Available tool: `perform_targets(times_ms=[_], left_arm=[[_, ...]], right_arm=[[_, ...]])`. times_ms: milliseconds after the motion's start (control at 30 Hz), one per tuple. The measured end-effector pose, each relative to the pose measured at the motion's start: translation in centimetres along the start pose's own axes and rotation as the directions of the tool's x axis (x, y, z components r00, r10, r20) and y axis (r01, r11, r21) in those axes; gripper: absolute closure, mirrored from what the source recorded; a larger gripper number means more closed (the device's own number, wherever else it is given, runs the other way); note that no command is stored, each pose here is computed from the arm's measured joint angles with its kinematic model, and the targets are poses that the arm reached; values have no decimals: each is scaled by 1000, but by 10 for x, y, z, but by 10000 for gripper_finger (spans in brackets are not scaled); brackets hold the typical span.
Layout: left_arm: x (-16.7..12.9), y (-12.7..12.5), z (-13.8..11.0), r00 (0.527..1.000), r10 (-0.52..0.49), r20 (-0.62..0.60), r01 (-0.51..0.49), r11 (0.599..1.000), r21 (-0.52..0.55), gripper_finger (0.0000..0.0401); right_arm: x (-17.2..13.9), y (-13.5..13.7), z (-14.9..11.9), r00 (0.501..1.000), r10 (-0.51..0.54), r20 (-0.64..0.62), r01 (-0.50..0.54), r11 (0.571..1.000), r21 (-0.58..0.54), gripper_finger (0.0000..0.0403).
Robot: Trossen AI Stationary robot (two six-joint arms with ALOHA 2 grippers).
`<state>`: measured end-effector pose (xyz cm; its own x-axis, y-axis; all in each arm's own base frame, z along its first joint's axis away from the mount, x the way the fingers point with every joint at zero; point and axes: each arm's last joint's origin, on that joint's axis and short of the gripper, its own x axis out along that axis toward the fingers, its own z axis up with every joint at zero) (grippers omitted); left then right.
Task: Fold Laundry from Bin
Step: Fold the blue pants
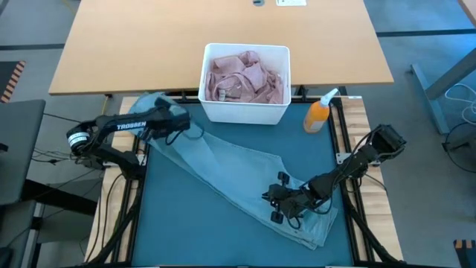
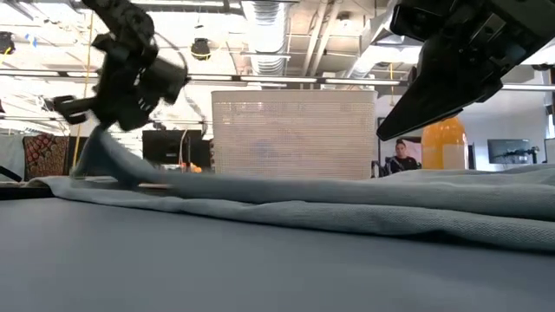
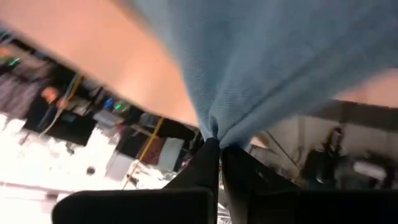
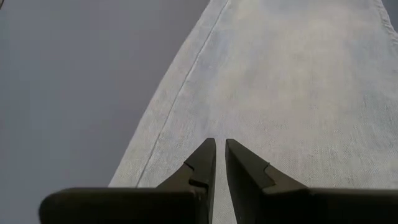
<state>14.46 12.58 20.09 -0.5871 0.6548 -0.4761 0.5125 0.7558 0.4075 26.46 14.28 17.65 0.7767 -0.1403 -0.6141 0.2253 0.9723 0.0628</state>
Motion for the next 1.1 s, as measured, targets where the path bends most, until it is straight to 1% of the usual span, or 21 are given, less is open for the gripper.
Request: perform_targets(times_ms=[67, 133, 200, 233, 300, 400, 500, 567, 700, 833, 900, 967, 1033, 1100], left_arm=[[7, -19, 8, 1000, -5, -21, 7, 996, 92, 401], [14, -39, 14, 999, -19, -38, 26, 983, 183, 401], [20, -56, 18, 998, -24, -56, 37, 969, 243, 401], [23, -62, 20, 998, -24, -59, 38, 968, 248, 401], [27, -70, 24, 998, -16, -55, 27, 976, 216, 401], [26, -70, 28, 999, 16, -34, -9, 984, 177, 401], [21, -66, 32, 999, -10, 31, 4, 984, 176, 401], [18, -67, 33, 998, -23, 54, 10, 975, 221, 401], [18, -67, 33, 998, -24, 54, 6, 950, 311, 401], [18, -67, 33, 998, -24, 54, 3, 934, 357, 401], [18, -67, 32, 999, -17, 46, -1, 926, 376, 401], [18, -66, 31, 1000, 20, 14, -24, 920, 392, 401], [18, -62, 30, 998, 60, -13, -52, 935, 350, 401], [16, -54, 28, 997, 69, -18, -61, 957, 284, 401]], right_arm=[[-1, 1, -1, 1000, 5, 0, -5, 1000, -3, 338], [-2, 3, -2, 1000, 11, -2, -11, 1000, -7, 338], [-2, 4, -2, 1000, 14, -2, -14, 1000, -10, 338], [-3, 4, -3, 1000, 16, -3, -16, 1000, -12, 338], [-3, 4, -3, 1000, 16, -2, -17, 1000, -12, 338], [-2, 4, -2, 1000, 14, -2, -14, 1000, -8, 338], [-2, 3, -2, 1000, 12, -2, -12, 1000, 14, 338], [-2, 3, -2, 1000, 12, -1, -12, 999, 31, 338], [0, 6, 1, 999, 29, 33, -31, 998, 60, 338], [20, 7, 2, 996, 53, 66, -56, 998, 37, 338], [33, 4, -4, 998, 51, 30, -51, 998, 24, 338], [44, -1, -14, 998, 37, -44, -36, 999, 33, 338], [51, -6, -24, 991, 18, -129, -10, 998, 57, 338], [53, -7, -30, 983, 8, -182, 8, 996, 84, 338]])
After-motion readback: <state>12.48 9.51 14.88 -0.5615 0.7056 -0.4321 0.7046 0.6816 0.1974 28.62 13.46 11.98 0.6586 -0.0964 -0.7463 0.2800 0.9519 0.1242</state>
